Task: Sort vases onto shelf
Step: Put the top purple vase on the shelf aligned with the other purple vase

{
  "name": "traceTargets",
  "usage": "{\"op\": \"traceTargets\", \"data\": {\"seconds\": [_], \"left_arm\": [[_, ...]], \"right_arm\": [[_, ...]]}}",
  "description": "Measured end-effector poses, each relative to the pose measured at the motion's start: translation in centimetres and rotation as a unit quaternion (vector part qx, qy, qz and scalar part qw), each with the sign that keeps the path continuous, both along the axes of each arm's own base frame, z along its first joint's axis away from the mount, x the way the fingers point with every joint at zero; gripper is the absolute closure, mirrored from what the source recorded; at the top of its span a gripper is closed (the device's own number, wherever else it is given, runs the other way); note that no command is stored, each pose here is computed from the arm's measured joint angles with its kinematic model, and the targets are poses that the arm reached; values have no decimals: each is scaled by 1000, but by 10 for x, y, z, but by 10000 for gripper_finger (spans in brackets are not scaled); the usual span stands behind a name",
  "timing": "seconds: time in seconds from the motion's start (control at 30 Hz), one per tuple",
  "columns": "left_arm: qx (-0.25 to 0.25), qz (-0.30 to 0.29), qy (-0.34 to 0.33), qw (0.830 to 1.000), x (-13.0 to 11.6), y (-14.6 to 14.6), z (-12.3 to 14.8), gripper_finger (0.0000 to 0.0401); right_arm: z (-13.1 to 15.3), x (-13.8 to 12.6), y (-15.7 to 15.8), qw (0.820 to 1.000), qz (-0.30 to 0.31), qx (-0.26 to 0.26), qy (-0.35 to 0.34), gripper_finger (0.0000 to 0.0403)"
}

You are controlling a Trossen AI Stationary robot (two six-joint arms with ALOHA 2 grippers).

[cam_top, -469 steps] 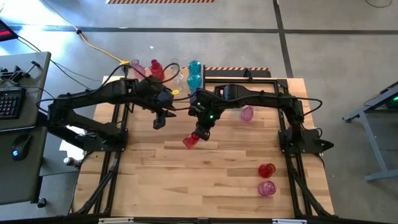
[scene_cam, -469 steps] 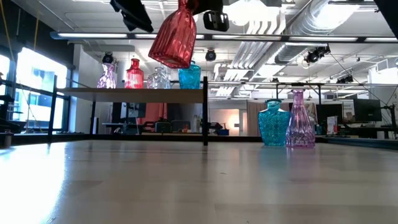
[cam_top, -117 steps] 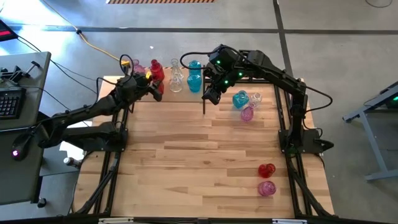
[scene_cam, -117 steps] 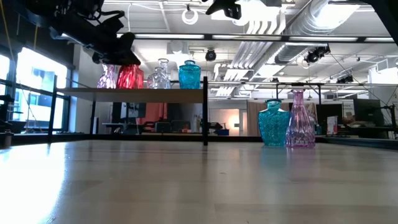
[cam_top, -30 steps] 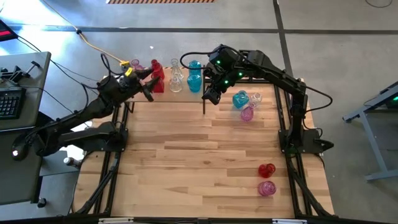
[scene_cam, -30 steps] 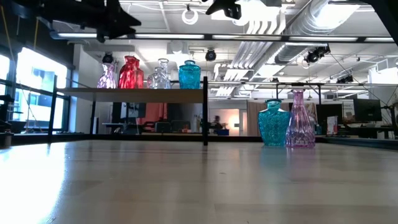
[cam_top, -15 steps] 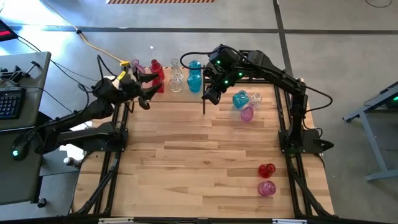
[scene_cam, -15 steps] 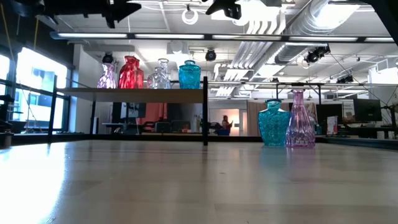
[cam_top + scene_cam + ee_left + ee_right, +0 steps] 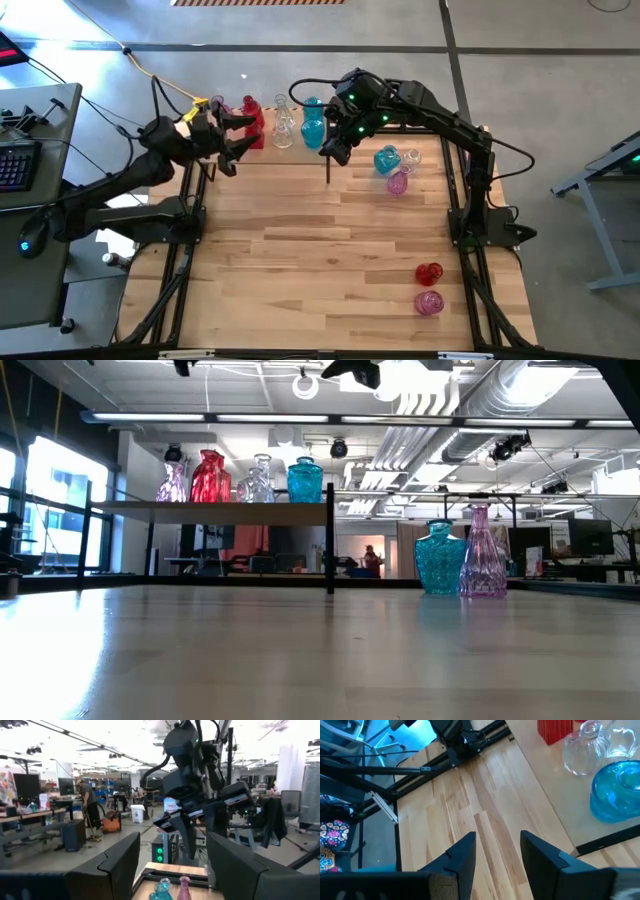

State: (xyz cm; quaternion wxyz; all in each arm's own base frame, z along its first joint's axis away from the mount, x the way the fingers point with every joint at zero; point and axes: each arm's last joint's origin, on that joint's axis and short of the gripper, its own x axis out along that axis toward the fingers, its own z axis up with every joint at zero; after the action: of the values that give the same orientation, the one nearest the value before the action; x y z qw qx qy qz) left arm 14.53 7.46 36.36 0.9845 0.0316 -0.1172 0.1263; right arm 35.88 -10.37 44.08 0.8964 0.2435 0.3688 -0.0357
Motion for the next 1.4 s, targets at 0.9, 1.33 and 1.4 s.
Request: {"op": "traceTargets", "data": {"seconds": [0.9, 1.33, 1.4], "left_arm": [[2, -25, -4, 1000, 19, 0, 47, 181], [0, -66, 2, 998, 26, 1, 54, 181], [-3, -66, 8, 998, 27, 1, 53, 181]], "right_arm": [[-15, -22, 39, 986, 33, 28, 163, 268], [-5, -40, 12, 987, -24, -34, 157, 268], [-1, -47, 3, 987, -41, -34, 151, 268]]}}
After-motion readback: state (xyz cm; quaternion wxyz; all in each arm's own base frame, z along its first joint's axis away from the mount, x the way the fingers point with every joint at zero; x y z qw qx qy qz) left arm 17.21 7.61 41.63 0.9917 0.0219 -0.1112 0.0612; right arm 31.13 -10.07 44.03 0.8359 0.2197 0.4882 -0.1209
